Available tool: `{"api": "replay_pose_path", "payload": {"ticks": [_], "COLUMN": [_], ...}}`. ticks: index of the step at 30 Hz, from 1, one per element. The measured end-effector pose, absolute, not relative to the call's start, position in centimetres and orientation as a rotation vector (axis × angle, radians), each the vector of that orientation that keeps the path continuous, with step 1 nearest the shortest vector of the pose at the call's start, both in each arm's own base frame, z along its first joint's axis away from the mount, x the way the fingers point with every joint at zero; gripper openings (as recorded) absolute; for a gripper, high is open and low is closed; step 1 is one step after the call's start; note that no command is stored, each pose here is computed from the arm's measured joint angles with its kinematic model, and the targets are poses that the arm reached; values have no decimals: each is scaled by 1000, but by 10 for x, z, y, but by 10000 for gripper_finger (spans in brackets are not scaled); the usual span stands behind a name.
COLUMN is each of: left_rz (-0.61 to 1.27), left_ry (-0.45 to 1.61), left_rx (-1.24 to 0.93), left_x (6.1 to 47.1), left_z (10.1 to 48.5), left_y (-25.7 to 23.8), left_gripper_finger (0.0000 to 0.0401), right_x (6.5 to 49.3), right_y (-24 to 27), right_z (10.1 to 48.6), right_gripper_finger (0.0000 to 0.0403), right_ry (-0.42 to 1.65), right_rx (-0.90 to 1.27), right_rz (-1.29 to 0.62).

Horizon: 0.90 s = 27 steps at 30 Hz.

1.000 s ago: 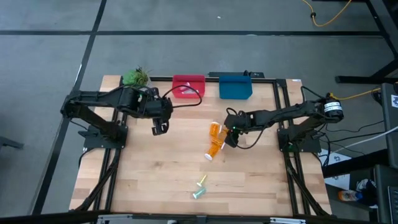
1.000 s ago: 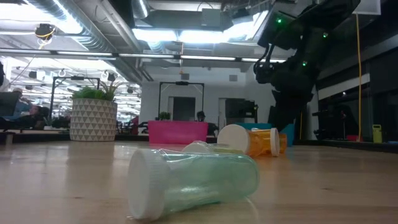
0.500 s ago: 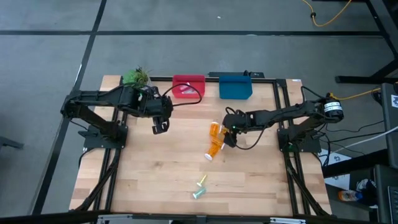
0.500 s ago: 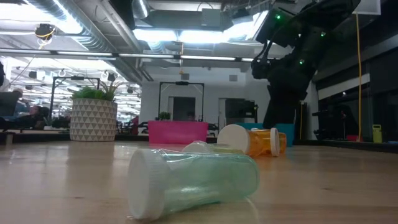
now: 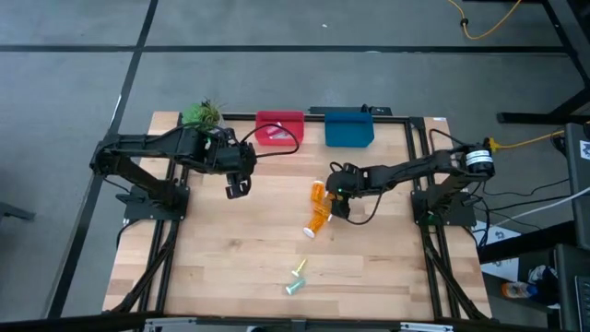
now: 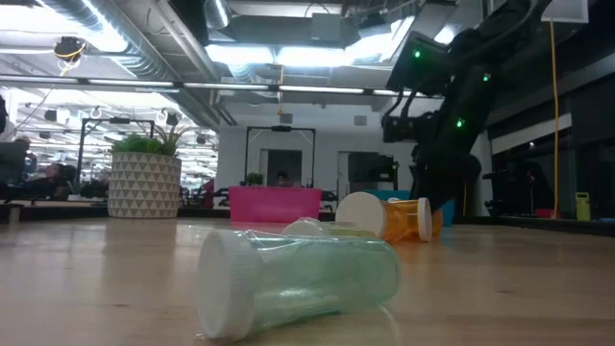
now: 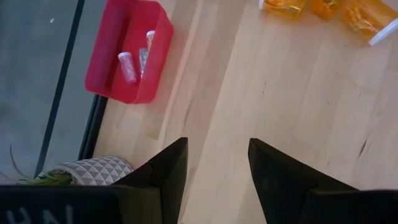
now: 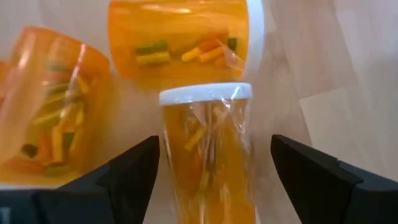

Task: Pick and place medicine bottles into bin by pill shape (circle, oval)
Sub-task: Put the orange pill bottle into the blue bin

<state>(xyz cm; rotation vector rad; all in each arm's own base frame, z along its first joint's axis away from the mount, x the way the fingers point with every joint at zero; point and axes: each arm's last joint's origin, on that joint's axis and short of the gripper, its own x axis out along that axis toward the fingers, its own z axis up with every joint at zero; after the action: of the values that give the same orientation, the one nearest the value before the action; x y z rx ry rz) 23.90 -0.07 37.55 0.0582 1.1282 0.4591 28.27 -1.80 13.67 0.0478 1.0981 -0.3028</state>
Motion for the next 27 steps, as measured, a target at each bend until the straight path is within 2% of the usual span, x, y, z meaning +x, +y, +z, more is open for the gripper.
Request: {"api": "replay_pose_path", "payload": {"ticks": [4,7,10,17,27], "left_rz": [508,518,508,350,272], "left_ry": [1087,1067,1030,1087,809], "left_rx": [77,79,62,-62,-183], "left_x": [243,250,258,261,261], "left_z": [373,357,330,256,184], "left_y": [0,1,-1,-10,-21], "left_gripper_finger": [163,163,163,163,163], "right_x": [286,287,287,286,286], "right_y": [-18,-18,-18,-18,-18], "right_z": [129,124,124,126,126], "right_gripper_finger": [308,308,308,308,308], "right_ry": [1105,1116,1116,1110,1108], "right_rx": [53,76,100,101,116], "right_rz": [-293,-300,-316,-323,-334]}}
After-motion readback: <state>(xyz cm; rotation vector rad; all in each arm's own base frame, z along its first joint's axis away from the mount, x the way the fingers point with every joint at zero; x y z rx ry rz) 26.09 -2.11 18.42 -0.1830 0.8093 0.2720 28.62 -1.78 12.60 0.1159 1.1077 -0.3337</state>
